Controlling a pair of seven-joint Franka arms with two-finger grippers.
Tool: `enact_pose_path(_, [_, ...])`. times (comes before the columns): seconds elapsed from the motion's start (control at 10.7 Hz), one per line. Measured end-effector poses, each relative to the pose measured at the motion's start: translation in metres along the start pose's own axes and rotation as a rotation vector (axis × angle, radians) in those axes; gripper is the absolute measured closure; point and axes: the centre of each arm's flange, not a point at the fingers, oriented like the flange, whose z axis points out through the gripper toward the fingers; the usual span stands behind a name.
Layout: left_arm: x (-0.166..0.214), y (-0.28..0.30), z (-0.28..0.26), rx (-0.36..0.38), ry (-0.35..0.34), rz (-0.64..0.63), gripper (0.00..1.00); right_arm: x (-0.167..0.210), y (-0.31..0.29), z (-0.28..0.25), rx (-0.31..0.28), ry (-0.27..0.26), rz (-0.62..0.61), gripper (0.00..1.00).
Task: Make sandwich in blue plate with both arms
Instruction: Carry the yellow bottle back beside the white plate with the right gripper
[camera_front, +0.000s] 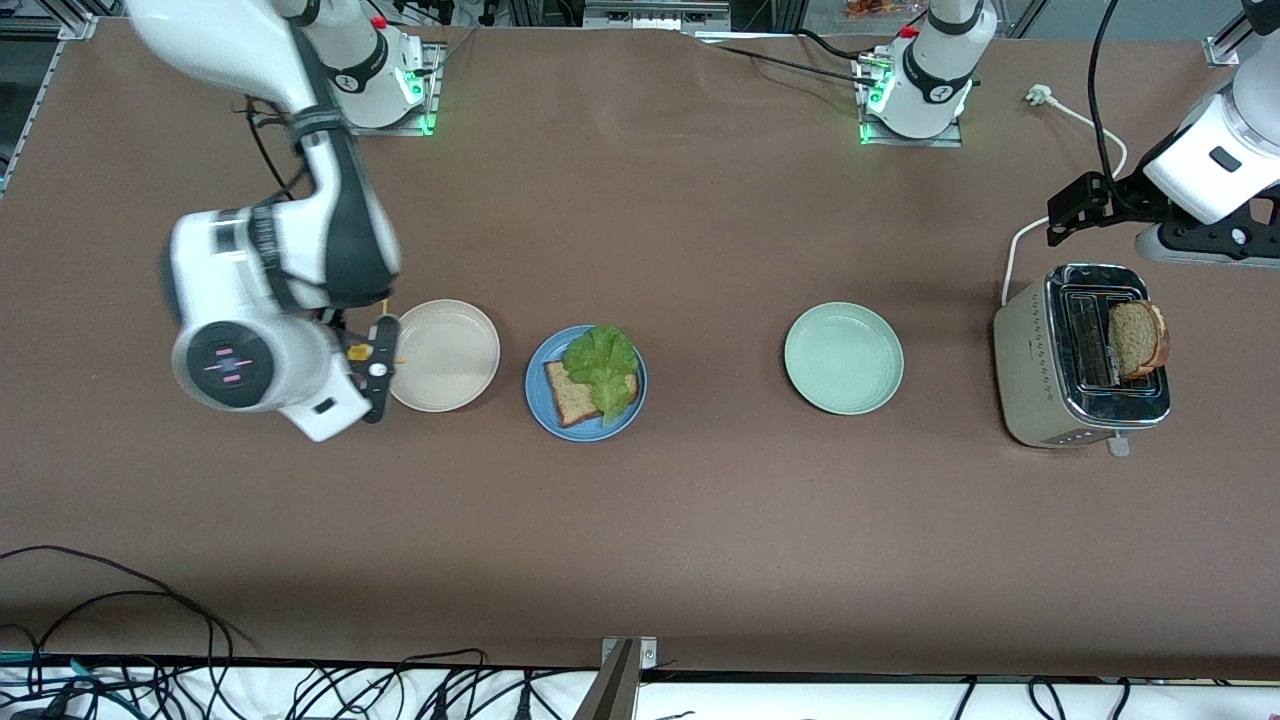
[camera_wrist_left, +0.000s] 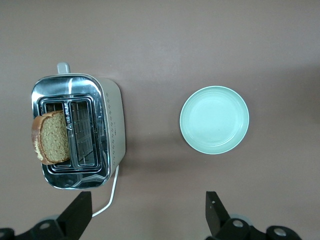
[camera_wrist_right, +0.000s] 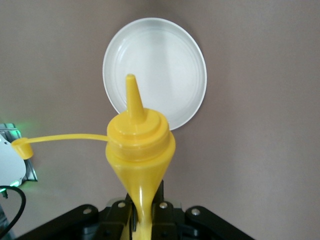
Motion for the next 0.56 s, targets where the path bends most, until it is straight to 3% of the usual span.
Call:
enact_pose_path(0.19, [0.003,0.001,0.001,0.0,0.01,0.001,0.0,-0.051,0.02,0.008,0.053,0.179,-0.078,0.86])
enact_pose_path(0.56, [0.016,-0.015,0.014,-0.002,0.023,-0.026,0.0,-0.107,0.04,0.032,0.067,0.485,-0.316,0.86])
